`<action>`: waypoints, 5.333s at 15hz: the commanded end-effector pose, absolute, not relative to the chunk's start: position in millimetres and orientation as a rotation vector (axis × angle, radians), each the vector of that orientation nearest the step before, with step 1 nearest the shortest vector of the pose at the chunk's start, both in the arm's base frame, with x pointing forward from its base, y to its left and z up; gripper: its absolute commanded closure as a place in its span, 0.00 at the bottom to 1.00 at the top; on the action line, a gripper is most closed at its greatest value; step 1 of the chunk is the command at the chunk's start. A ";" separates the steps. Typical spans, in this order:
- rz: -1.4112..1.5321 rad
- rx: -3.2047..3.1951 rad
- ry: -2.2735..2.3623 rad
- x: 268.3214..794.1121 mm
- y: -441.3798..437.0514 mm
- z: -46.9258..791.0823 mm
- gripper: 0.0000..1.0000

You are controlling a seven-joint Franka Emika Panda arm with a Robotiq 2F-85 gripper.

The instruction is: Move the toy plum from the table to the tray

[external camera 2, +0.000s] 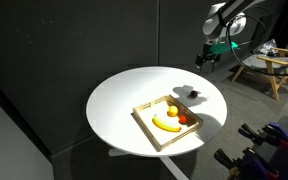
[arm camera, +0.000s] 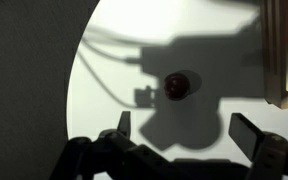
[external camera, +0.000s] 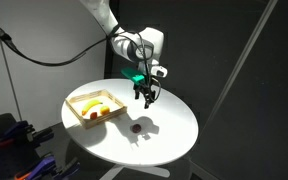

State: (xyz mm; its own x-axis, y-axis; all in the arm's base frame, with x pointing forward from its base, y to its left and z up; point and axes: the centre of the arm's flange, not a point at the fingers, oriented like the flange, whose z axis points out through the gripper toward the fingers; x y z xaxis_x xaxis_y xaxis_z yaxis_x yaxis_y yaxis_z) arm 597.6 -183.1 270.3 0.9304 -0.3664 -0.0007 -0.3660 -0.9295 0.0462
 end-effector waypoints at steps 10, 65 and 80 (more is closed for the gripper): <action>-0.067 3.046 -0.580 619.8 -184.1 238.1 0.00; -0.210 3.010 -0.496 667.9 -190.5 88.9 0.72; -0.121 3.034 -0.448 666.4 -161.2 155.3 0.72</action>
State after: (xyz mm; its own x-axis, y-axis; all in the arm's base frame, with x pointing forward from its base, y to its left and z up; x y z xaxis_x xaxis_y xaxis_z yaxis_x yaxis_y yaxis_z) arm 678.0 -171.4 131.9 0.9538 -0.2942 -0.0616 -0.2886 -0.9536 0.0856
